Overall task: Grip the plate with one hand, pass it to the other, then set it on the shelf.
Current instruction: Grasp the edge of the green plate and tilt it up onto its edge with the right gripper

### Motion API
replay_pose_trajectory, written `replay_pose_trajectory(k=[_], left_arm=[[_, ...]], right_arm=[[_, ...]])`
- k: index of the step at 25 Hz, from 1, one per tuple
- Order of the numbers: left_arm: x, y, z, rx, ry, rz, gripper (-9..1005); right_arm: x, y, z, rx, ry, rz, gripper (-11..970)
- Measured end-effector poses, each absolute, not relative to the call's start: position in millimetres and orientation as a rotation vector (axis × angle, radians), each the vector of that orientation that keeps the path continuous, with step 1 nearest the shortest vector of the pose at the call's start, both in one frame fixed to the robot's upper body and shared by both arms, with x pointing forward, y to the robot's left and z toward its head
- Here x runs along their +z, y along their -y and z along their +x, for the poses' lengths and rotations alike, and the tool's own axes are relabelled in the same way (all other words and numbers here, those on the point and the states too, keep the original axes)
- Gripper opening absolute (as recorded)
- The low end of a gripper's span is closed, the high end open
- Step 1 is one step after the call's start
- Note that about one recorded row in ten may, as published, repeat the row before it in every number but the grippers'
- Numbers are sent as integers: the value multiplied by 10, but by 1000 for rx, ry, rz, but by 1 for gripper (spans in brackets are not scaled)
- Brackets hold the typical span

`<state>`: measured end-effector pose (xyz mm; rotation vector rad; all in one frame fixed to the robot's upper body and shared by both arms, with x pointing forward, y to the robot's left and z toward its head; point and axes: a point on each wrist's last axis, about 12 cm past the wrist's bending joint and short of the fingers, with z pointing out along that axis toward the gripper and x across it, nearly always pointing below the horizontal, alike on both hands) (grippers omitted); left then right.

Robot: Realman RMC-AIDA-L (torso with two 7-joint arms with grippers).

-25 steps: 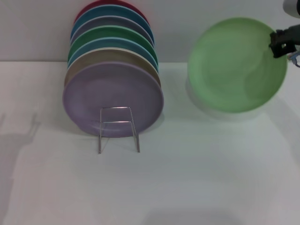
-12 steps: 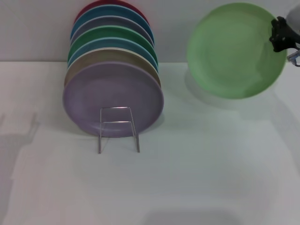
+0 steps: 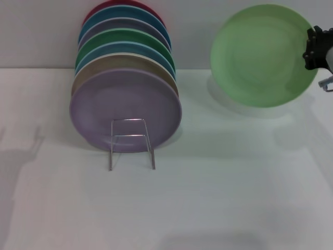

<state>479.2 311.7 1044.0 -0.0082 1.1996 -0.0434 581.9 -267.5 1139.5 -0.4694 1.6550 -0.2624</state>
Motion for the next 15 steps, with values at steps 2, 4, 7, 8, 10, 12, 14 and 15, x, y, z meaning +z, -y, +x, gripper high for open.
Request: replay_pose_trajectory(k=[2, 4, 7, 8, 10, 12, 14, 15], left_arm=[[10438, -3114, 4787, -45, -1200, -11, 859], [10433, -3106, 4780, -49, -1201, -16, 858], [10430, -3097, 4772, -54, -1201, -17, 857], [10429, -3096, 4769, -55, -1201, -17, 858], [10426, -3093, 4753, -62, -1200, -18, 859], [10423, -3106, 4690, -83, -1188, -32, 859], [10427, -3122, 4643, -108, -1173, -54, 859], [10427, -3122, 4643, -108, -1173, -54, 859]], right_arm=[[11302, 2678, 5788, -248, -1624, -446, 19], [11180, 2707, 5752, -218, -1580, -395, 19], [11106, 2726, 5714, -188, -1537, -353, 19], [11074, 2734, 5696, -175, -1525, -337, 19], [10955, 2788, 5629, -129, -1471, -272, 19], [10875, 2817, 5596, -95, -1445, -235, 19], [10792, 2842, 5582, -64, -1431, -203, 19], [10753, 2857, 5578, -52, -1428, -188, 19]])
